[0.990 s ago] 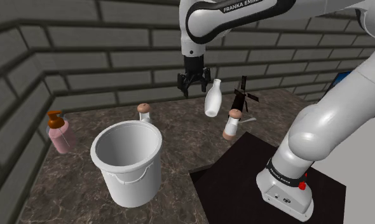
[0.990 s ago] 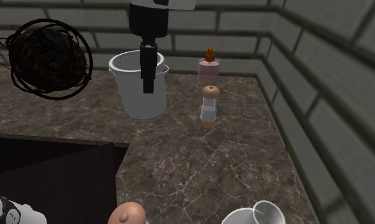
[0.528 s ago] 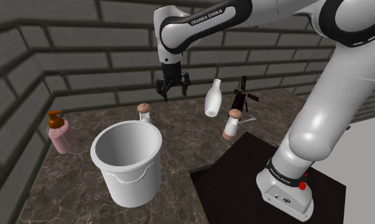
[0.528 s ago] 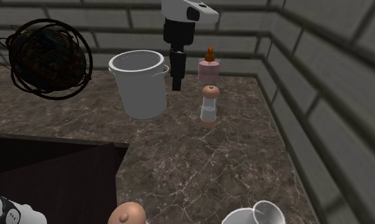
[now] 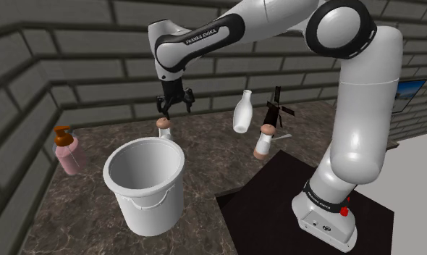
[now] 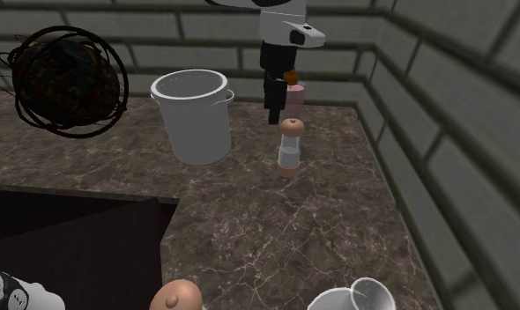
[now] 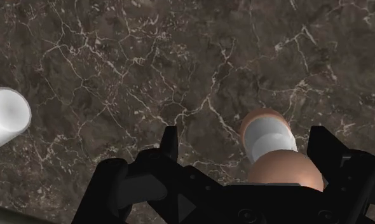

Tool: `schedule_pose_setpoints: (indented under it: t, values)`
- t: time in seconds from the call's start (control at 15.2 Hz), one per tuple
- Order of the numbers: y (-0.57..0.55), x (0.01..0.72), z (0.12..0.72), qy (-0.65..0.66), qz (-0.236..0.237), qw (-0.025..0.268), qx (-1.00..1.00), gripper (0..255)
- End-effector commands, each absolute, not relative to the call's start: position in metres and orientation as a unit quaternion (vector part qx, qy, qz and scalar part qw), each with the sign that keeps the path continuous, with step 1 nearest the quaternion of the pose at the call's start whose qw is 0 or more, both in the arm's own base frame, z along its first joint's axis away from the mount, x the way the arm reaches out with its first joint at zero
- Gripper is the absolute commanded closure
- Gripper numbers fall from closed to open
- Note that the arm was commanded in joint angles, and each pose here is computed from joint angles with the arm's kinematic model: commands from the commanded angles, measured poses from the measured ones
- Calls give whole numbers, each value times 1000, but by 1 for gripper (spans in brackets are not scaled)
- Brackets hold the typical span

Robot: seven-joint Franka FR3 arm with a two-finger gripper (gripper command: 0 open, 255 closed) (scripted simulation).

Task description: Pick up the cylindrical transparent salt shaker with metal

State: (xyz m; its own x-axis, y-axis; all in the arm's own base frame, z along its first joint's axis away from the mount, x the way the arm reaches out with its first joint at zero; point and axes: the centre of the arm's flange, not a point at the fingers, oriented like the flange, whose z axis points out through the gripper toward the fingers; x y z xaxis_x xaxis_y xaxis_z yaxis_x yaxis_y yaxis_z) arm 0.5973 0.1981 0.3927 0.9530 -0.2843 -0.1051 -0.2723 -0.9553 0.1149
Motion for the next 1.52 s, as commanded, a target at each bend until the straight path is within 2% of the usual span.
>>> schedule_pose_setpoints:
  t: [0.0, 0.26, 0.86, 0.92, 1.45]
  values:
    - [212, 622, 382, -146, -58, 54, 986, 0]
    - [231, 660, 363, -154, -54, 60, 985, 0]
    - [231, 660, 323, -154, -54, 60, 985, 0]
    - [231, 661, 323, -154, -54, 60, 985, 255]
    - [231, 661, 322, -154, -54, 60, 985, 255]
